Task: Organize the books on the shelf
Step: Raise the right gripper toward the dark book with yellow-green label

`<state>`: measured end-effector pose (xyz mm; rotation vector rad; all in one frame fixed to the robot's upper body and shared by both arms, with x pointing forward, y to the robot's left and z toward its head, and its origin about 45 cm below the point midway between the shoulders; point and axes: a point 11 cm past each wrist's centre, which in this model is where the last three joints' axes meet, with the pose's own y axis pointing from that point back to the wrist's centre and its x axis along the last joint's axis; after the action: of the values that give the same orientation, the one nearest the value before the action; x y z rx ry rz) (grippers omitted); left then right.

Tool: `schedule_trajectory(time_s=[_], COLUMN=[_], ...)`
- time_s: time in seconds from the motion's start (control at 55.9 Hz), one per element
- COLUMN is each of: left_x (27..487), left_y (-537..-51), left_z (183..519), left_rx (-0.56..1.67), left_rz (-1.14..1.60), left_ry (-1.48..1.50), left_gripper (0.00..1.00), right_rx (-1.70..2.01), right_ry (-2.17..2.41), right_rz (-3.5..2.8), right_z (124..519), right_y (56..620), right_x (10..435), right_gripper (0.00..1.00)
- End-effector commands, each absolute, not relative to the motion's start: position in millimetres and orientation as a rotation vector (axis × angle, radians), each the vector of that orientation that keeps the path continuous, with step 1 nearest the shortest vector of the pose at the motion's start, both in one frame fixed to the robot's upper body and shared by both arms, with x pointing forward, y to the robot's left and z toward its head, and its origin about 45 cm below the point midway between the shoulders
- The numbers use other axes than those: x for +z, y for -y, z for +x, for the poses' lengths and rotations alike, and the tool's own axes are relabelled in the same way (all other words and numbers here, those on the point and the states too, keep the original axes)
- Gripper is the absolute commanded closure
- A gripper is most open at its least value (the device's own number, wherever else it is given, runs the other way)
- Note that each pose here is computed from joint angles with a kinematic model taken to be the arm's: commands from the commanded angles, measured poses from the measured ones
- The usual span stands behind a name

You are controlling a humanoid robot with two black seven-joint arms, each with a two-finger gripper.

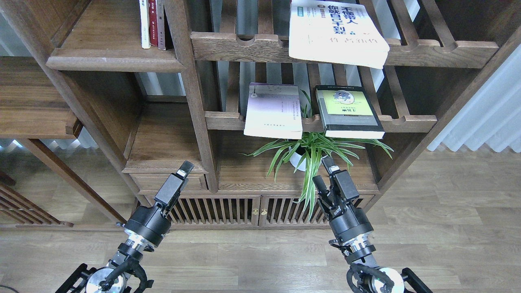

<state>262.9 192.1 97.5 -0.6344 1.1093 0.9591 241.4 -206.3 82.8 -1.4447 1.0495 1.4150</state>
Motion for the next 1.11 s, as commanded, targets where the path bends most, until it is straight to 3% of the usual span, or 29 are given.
schedule_trajectory(time_s=[0.0, 1.091], left_x=[91, 82], left_y=[-196, -185], left_z=[259, 246], left_rx=[0.978, 0.958], left_rz=[-0.626, -0.594], left_ry=[-1.124, -1.164], left_gripper=[0.0, 0.0], right_rx=[1.425, 1.511], right_ry=[-1.046, -1.002], right_rz=[-1.452, -1.503], right_z=[240, 230], right_y=[204, 176], right_x=[82, 75], right_gripper=[0.01, 0.01])
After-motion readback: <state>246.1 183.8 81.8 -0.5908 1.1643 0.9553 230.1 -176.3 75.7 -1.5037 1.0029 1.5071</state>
